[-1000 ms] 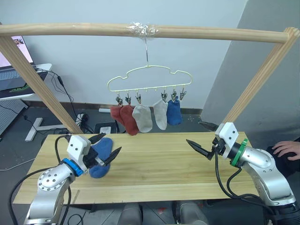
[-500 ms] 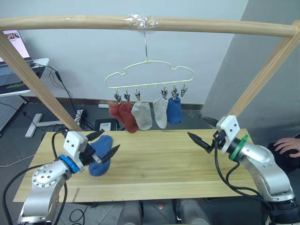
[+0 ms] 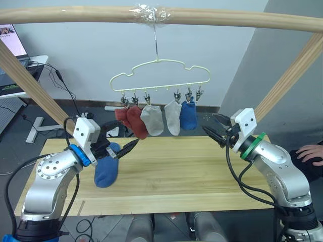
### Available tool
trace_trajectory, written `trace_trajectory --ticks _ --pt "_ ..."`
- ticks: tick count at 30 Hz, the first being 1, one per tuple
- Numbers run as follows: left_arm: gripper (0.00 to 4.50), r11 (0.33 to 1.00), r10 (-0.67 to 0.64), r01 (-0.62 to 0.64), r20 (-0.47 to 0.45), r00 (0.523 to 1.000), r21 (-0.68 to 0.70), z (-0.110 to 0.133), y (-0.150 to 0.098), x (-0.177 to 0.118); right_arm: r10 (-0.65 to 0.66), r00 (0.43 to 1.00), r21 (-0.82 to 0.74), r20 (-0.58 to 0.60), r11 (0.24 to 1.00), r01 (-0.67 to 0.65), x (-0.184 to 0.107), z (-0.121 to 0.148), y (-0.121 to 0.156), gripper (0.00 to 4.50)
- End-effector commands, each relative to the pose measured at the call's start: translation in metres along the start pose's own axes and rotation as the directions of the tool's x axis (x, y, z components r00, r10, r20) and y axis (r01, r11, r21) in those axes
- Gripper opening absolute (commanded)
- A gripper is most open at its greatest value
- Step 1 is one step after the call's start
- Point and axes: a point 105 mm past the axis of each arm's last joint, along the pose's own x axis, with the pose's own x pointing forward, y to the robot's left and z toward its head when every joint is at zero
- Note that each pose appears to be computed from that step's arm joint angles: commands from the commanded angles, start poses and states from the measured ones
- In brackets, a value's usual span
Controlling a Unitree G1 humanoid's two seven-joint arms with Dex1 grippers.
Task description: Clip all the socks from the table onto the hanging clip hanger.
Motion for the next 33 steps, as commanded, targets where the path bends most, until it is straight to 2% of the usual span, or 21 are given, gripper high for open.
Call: trace_trajectory --ticks 1,7,10,12,24,33 --pt "4.5 0.998 -0.063 0.062 0.04 0.997 0.033 0.021 -0.008 0.005 -0.033 0.997 -0.03 0.064 0.999 0.035 0.005 0.023 -0.001 2.93" --pt "4.5 0.993 -0.114 0.111 0.068 0.991 0.044 0.036 -0.011 0.015 -0.067 0.994 -0.022 0.083 0.997 0.07 0.014 0.032 -0.001 2.93" --pt "4.5 0.991 -0.128 0.124 0.082 0.988 0.048 0.041 -0.011 0.02 -0.079 0.993 -0.011 0.092 0.997 0.08 0.018 0.034 0.0 2.28" --pt "4.5 0.99 -0.135 0.131 0.088 0.987 0.05 0.044 -0.011 0.022 -0.085 0.992 -0.007 0.094 0.996 0.086 0.021 0.035 0.001 1.63" --pt "4.5 0.981 -0.189 0.182 0.135 0.973 0.063 0.059 -0.011 0.035 -0.222 0.972 0.053 0.076 0.974 0.219 0.047 0.042 -0.011 1.63" --pt "4.5 0.977 -0.207 0.199 0.143 0.968 0.071 0.061 -0.009 0.038 -0.262 0.963 0.093 0.067 0.962 0.255 0.053 0.041 -0.013 1.63"
